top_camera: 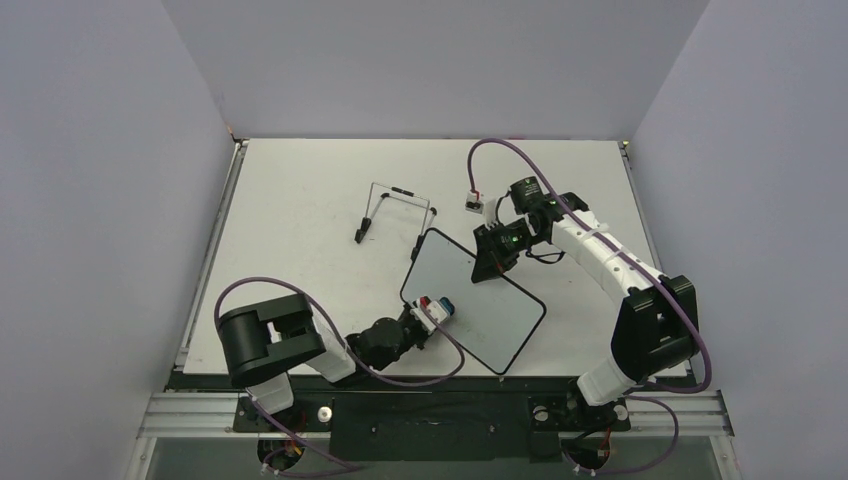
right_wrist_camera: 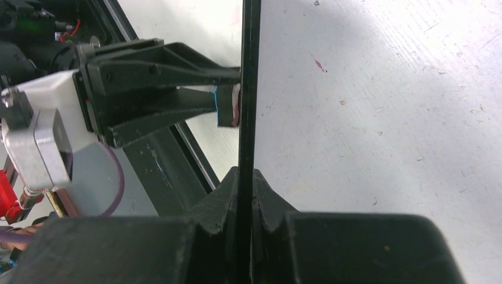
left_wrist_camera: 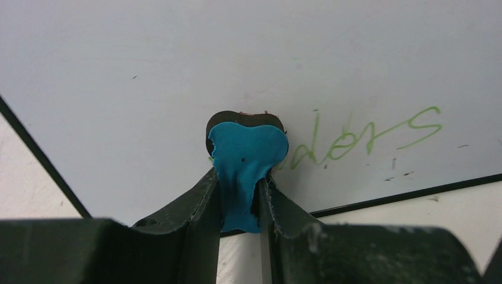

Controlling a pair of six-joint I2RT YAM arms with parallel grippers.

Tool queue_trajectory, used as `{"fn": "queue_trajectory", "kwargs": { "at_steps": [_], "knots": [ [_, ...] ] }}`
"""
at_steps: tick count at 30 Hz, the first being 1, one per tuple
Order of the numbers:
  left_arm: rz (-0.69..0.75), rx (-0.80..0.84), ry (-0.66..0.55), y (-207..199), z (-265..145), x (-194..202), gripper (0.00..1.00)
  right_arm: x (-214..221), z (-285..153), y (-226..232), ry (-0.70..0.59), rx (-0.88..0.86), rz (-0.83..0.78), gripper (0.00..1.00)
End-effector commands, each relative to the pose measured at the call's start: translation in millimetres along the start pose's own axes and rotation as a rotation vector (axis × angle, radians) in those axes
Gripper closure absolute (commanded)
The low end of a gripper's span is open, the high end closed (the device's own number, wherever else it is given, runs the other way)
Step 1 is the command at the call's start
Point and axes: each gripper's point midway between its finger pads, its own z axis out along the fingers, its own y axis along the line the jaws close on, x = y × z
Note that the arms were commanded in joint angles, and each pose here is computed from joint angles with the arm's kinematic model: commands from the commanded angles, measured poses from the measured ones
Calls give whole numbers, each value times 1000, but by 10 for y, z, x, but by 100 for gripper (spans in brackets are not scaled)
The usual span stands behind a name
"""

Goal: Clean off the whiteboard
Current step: Erase the whiteboard at the whiteboard stand.

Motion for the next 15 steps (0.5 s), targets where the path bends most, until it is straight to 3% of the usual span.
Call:
{"fn": "queue_trajectory", "kwargs": {
  "at_steps": [1, 4, 9, 15],
  "knots": [
    [21, 18, 3, -143, 72, -163, 100, -149, -65, 296, -65, -102, -75, 100],
    [-26, 4, 1, -97, 61, -184, 100, -149, -64, 292, -64, -103, -72, 100],
    [-228, 1, 9, 32, 31, -206, 100, -151, -76, 300, -68, -103, -80, 100],
    [-248, 15, 42, 49, -55, -87, 100, -149, -81, 310, -70, -106, -79, 100]
  ]
}}
